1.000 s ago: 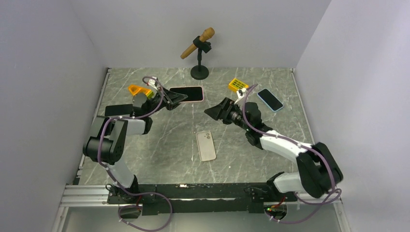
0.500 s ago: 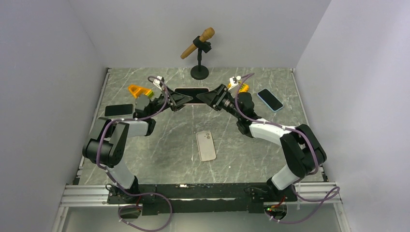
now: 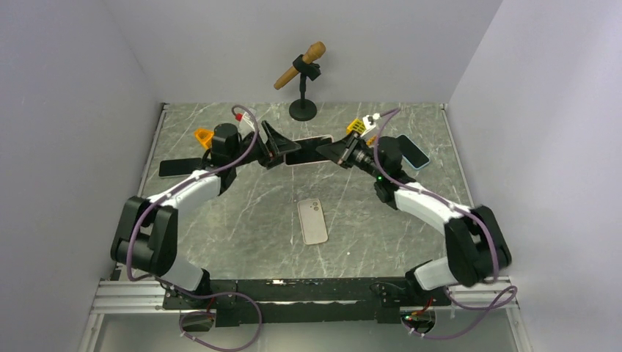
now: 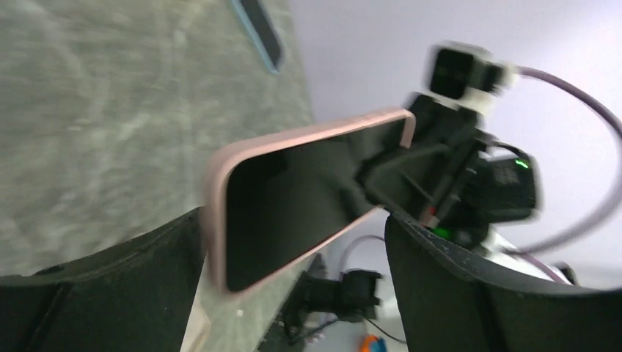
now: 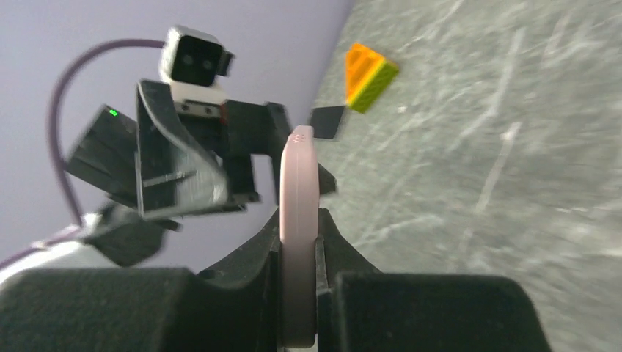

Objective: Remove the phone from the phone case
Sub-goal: Pick up the phone at the center of the board.

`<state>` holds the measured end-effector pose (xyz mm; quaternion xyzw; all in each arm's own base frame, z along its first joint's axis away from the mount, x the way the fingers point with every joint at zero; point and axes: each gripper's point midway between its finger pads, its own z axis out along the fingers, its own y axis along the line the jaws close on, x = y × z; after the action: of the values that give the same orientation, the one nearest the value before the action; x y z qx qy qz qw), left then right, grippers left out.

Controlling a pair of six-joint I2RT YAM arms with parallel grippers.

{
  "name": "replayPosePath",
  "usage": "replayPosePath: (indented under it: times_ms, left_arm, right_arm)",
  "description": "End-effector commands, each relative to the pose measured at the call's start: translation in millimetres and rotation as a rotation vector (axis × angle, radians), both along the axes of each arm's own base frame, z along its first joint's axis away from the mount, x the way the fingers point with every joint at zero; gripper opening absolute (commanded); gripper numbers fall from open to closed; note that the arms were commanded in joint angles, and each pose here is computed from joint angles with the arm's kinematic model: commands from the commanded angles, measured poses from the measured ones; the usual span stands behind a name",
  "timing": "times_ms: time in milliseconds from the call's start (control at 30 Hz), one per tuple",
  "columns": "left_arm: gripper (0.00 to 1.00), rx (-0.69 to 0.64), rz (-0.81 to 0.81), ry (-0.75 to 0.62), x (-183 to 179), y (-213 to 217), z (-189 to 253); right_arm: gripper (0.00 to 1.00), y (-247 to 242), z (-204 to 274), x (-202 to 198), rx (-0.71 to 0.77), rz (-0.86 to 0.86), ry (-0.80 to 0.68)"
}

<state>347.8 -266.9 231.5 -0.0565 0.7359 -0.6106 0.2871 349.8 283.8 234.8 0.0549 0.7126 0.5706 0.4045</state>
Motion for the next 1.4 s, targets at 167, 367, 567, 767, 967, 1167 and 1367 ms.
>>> replayPosePath:
  times_ms: [167,367,567,767,967,1167,1367]
  left_arm:
    - [0.75,0.295,0.139,-0.097,16,43,-1]
    - [0.77,0.206,-0.305,-0.265,-27,-35,28]
    - [0.64,0.238,-0.541,-0.377,-79,-75,29]
    - [0.6,0.242,-0.686,-0.46,-109,-88,40]
    - [0.68,0.302,-0.694,-0.504,-126,-77,45]
    - [0.44,0.266,-0.797,-0.543,-142,-73,37]
    - [0.0,0.292,-0.715,-0.545,-132,-66,35]
  right_arm:
    - [0.0,-66,16,-41,-0.557,0.02,-0.218]
    - [0.0,-60,25,-80,-0.568,0.195,-0.22]
    - [0.0,-56,32,-97,-0.522,0.287,-0.149]
    - [0.0,-53,52,-118,-0.449,0.399,-0.154]
    - [0.0,-50,74,-133,-0.35,0.481,-0.212]
    - [0.0,-40,85,-132,-0.275,0.547,-0.212]
    - [0.17,-34,90,-116,-0.192,0.473,-0.21]
